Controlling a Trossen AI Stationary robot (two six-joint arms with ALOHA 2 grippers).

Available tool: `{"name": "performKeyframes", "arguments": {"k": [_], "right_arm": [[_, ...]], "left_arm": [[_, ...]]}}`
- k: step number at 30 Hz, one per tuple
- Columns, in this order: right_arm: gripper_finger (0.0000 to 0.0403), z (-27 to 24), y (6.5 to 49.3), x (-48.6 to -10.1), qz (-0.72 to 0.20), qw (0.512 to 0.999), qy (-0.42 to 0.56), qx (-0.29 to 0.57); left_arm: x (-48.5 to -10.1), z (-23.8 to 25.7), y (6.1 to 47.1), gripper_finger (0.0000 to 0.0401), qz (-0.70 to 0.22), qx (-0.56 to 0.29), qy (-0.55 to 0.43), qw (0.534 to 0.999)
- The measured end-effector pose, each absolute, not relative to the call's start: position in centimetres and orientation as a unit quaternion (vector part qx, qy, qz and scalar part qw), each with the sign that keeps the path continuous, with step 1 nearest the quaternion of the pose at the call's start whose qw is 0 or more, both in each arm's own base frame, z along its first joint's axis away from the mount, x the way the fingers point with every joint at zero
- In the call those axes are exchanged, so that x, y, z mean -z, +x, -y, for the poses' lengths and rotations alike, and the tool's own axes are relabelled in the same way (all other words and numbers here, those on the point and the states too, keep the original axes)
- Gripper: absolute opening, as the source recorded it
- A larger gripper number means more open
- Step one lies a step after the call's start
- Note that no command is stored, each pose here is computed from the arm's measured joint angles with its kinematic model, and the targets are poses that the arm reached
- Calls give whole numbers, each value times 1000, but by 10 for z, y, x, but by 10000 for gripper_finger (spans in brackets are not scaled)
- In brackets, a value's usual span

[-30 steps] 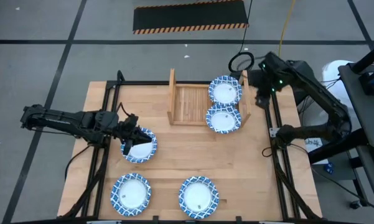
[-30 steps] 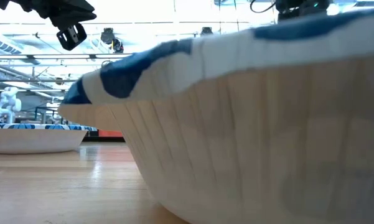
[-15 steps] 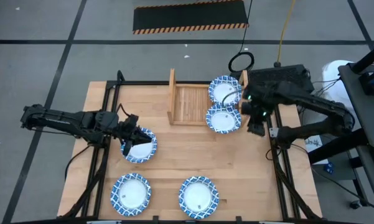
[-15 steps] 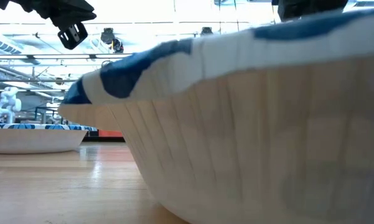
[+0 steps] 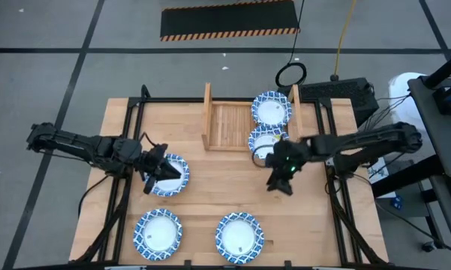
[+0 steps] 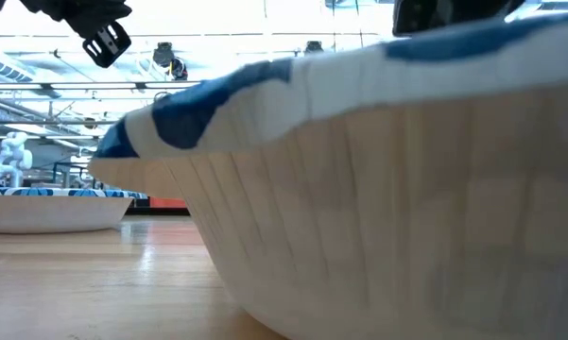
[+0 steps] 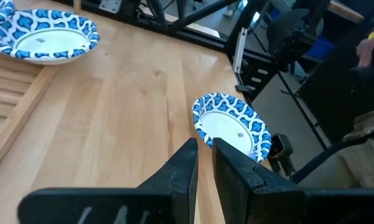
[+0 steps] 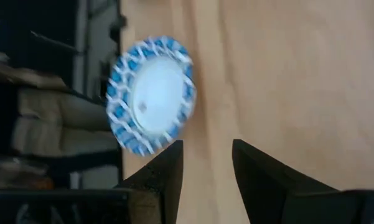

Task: Place and stack bowls onto a shelf
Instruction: Put the blue patterned bowl on the shelf

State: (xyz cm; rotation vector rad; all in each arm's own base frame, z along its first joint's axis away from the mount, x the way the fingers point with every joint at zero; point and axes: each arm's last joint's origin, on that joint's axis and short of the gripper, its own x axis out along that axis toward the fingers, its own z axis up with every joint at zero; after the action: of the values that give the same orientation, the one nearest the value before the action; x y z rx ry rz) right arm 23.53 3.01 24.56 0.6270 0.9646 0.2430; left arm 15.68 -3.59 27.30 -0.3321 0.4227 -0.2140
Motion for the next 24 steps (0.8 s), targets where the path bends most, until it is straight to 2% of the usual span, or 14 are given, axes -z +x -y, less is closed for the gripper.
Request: {"name": "performKeyframes", "arguments": {"k": [8,18,24], "right_arm": [[130,-67,259,-203,-479,815,299,-131],[130,-95,279,-174,-487,804,306,-150],[130,-103,283,-158,-503,798,308,-124]], "left_arm": [[-272,40,156,53,-212,121,-146,959],[-272,40,155,53,-216,121,-146,958],[-270,40,154,53,-227,120,-145,956]]}}
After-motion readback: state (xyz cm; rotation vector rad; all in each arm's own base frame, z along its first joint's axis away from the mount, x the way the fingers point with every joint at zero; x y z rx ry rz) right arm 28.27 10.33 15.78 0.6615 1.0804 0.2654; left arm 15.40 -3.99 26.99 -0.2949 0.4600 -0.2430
